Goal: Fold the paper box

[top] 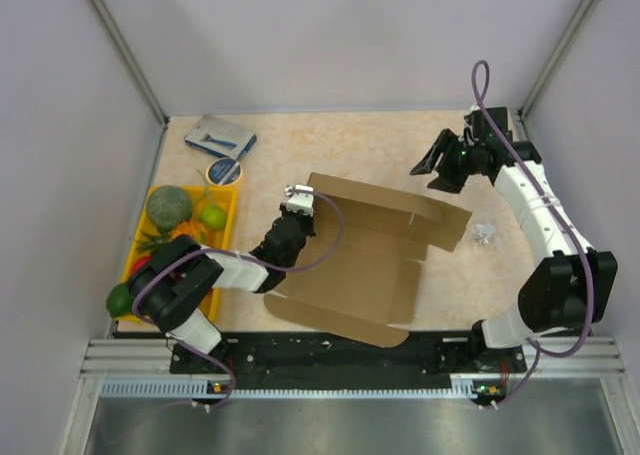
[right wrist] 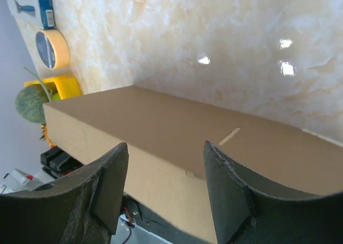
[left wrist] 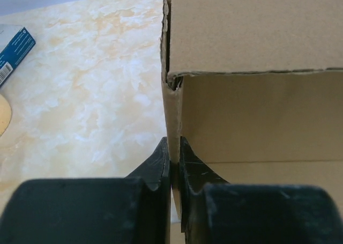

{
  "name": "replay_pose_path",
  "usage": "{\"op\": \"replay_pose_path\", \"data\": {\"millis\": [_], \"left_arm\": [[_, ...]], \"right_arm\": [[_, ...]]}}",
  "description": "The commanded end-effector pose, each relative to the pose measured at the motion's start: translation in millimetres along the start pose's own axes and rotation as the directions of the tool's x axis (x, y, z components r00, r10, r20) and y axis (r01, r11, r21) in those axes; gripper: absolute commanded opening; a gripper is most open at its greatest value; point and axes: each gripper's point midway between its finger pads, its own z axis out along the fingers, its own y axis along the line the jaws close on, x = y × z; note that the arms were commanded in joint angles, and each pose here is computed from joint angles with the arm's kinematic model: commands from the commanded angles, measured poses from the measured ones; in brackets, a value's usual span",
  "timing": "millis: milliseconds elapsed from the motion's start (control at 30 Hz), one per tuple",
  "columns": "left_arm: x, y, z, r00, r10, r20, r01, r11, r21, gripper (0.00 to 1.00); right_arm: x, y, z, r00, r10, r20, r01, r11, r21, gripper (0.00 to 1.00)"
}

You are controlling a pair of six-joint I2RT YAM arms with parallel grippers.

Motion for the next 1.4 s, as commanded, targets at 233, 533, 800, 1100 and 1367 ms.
{"op": "replay_pose_path", "data": {"millis": [233, 533, 800, 1100, 1367], "left_arm": [[-36, 7, 3, 0.995, -0.024, 0.1, 0.029, 0.998, -0.055, 0.0], [-46, 18, 2, 0.99, -0.051, 0.13, 0.068, 0.99, -0.123, 0.0], [-52, 18, -4, 0.988, -0.069, 0.137, 0.085, 0.99, -0.115, 0.0], [-52, 13, -7, 0.985, -0.104, 0.135, 0.116, 0.989, -0.088, 0.0], [-57, 6, -9, 0.979, -0.152, 0.138, 0.159, 0.986, -0.045, 0.0]], "right_arm": [[-7, 8, -43, 0.982, -0.131, 0.138, 0.121, 0.989, 0.079, 0.56], [42, 21, -62, 0.996, -0.08, 0.043, 0.081, 0.996, -0.035, 0.6], [40, 27, -30, 0.999, -0.019, 0.04, 0.022, 0.995, -0.099, 0.54], [39, 24, -4, 1.0, -0.001, 0.031, 0.005, 0.991, -0.136, 0.55], [39, 54, 1, 0.998, 0.068, -0.002, -0.065, 0.951, -0.303, 0.49]]}}
